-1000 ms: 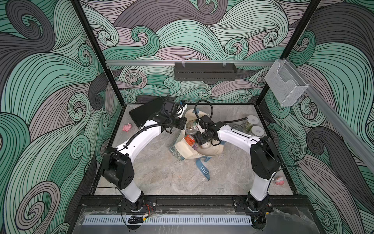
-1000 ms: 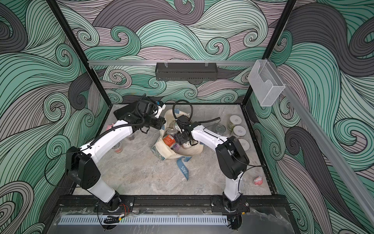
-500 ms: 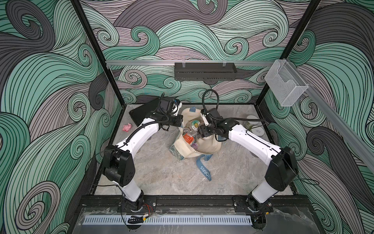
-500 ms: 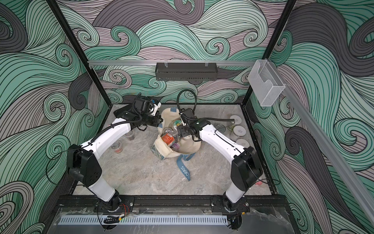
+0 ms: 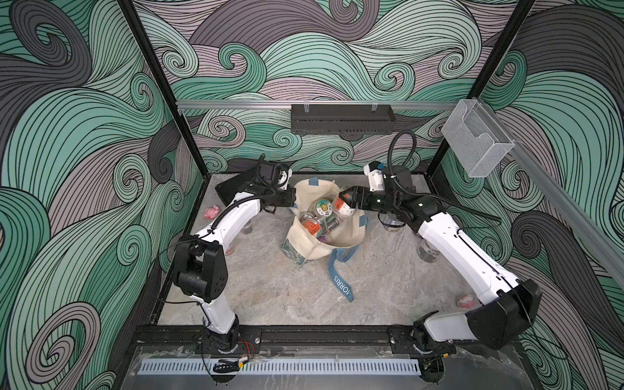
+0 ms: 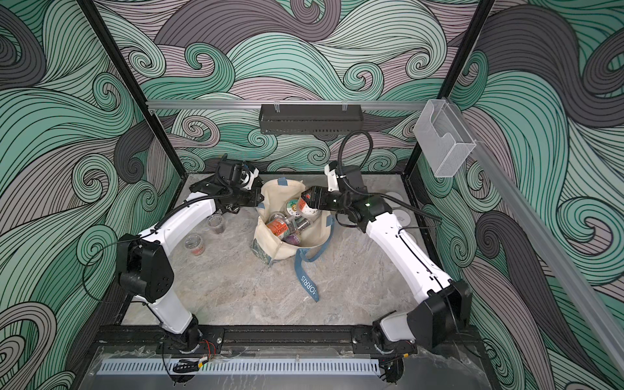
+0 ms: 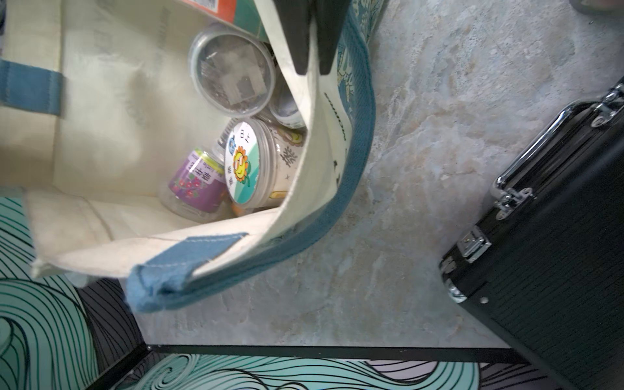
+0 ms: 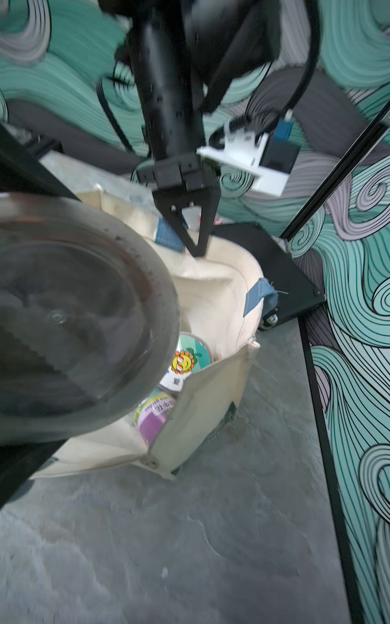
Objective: Take out the seed jars from the canvas bag
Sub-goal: Pick up the seed jar from the canvas bag, then place the seed jar at the center of the board.
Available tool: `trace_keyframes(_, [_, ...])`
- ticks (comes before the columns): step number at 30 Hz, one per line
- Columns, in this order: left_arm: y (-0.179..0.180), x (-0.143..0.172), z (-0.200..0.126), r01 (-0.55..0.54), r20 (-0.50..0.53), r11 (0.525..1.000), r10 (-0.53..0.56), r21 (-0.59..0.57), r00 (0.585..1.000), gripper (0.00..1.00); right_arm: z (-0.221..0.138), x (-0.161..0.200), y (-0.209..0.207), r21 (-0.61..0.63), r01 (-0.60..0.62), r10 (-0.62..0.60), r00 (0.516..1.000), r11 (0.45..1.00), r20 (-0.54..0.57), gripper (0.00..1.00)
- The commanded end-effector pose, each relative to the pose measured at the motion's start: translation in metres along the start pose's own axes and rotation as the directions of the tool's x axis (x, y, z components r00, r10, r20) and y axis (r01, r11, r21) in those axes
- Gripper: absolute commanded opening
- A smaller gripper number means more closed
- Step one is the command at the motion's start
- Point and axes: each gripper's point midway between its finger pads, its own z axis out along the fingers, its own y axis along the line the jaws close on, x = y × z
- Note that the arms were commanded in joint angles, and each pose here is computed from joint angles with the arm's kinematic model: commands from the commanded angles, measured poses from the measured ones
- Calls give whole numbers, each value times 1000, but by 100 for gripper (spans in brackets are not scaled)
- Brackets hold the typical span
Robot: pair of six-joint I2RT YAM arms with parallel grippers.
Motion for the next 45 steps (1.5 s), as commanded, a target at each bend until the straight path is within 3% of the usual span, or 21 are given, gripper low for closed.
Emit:
trace_keyframes(1, [23, 1, -1, 116, -43, 993, -117, -36, 992, 9, -11, -15, 32, -262, -191, 195, 981, 946, -9, 69])
trace_keyframes(6, [36, -5, -5, 207, -68, 978, -206, 11, 976, 42, -19, -30, 36, -430, -357, 370, 927, 829, -57, 69])
trace_keyframes(11, [28, -16, -20, 217, -24, 973, -216, 72, 976, 71, -26, -42, 39, -501, -438, 454, 886, 746, -98, 69])
trace_keyframes(15, [14, -28, -40, 191, 47, 973, -199, 132, 979, 87, -30, -50, 44, -545, -481, 500, 857, 687, -126, 69])
trace_keyframes(20, [-3, -41, -67, 146, 146, 969, -177, 200, 973, 98, -31, -55, 47, -567, -525, 543, 825, 634, -157, 69])
trace_keyframes(26, [-38, -53, -105, 40, 284, 941, -142, 335, 948, 99, -26, -59, 42, -580, -595, 617, 764, 557, -191, 69])
trace_keyframes(32, [-94, -49, -142, -141, 400, 873, -67, 467, 914, 99, -17, -64, 39, -592, -663, 697, 682, 459, -222, 68])
trace_keyframes(38, [-130, -30, -148, -276, 439, 837, 47, 473, 897, 98, -7, -59, 60, -596, -690, 705, 655, 411, -271, 68])
trace_keyframes(45, [-141, -22, -145, -318, 445, 816, 83, 484, 892, 99, 15, -34, 91, -577, -728, 680, 636, 370, -366, 68])
